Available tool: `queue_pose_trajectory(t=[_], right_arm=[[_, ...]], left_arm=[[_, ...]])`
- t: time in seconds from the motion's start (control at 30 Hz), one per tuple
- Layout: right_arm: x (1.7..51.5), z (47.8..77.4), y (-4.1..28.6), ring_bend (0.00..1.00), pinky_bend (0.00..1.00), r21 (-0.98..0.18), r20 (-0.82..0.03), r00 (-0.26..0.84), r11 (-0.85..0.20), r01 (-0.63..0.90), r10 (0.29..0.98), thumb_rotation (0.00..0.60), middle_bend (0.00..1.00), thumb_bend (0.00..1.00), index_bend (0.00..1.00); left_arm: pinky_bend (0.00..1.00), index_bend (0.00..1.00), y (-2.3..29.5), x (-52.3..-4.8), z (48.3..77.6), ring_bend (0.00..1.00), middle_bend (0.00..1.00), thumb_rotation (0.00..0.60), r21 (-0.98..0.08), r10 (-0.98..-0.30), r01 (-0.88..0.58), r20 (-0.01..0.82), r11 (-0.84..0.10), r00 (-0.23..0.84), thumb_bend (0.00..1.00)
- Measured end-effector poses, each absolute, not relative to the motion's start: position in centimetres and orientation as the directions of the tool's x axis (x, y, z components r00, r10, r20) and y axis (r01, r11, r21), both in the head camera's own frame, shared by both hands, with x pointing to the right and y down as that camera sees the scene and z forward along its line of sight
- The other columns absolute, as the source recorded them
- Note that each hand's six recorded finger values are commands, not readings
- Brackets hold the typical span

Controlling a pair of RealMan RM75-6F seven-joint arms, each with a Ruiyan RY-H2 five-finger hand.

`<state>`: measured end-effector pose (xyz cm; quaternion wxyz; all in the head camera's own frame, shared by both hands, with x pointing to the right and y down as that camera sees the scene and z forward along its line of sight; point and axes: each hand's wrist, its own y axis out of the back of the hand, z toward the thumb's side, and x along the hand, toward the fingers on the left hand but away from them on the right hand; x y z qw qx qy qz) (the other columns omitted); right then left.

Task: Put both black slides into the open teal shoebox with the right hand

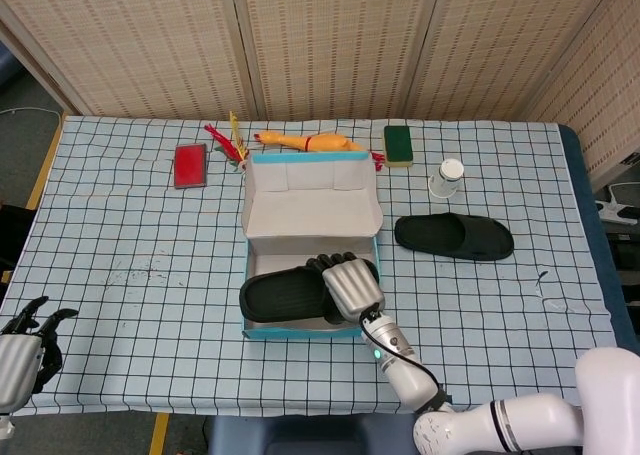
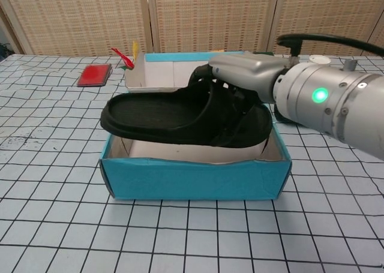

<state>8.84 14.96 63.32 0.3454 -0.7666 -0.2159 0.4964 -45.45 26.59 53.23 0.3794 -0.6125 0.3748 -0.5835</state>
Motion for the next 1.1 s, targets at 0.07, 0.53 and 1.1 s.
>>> queue_pose_trajectory(t=[0.07,0.53,1.1], right_arm=[[8.9,64.1,15.1,0.43,0.60,-0.742,-0.626,0.398,-0.669,-0.039,0.671,0.600,0.55,0.12,0.56],[9.1,66.0,16.1,0.43,0.60,-0.712,-0.677,0.364,-0.695,-0.103,0.640,0.600,0.55,0.12,0.56],[10.8,69.8,16.8,0.18,0.40,-0.612,-0.770,0.317,-0.782,-0.120,0.554,0.600,0.32,0.12,0.22]], left_arm=[[0.37,0.29,26.5,-45.5,53.2,0.13,0.12,0.600,-0.903,-0.903,-0.019,0.428,-0.429,0.038,0.64],[0.37,0.29,26.5,-45.6,53.3,0.13,0.12,0.600,-0.901,-0.901,-0.022,0.432,-0.433,0.032,0.64],[0.37,0.29,26.5,-45.7,53.4,0.13,0.12,0.600,-0.899,-0.899,-0.021,0.437,-0.438,0.027,0.64]])
